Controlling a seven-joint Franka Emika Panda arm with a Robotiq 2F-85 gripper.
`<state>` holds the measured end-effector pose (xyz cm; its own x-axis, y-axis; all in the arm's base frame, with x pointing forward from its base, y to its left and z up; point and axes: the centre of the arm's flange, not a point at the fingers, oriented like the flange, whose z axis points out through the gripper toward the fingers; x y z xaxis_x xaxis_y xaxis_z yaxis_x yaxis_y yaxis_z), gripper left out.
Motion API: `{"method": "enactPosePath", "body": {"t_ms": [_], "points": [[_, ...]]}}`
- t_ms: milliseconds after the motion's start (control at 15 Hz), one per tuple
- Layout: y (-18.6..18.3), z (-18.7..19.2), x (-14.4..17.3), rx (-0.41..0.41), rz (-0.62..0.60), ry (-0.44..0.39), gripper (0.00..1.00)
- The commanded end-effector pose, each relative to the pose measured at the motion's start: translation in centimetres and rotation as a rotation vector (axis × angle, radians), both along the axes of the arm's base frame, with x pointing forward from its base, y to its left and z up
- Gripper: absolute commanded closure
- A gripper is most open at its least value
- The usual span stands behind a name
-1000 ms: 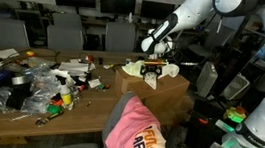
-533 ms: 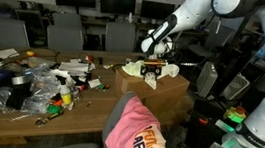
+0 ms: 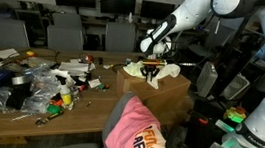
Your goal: Remove all the clothes from the top of the box and hang them on the chair
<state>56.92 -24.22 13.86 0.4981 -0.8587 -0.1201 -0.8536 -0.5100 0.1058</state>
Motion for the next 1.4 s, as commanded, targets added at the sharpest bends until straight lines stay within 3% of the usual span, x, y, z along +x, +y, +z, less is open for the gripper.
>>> {"method": "enactPosePath", "body": {"t_ms": [0,467,1333], "points": [[0.7,0.9,-0.4,0.001,-0.017,-0.011,0.98],[3.3,6.7,-2.3,0.002,-0.003,-0.054,0.97],[13.5,26.2,-10.8,-0.015,0.136,-0.313,0.98]]}}
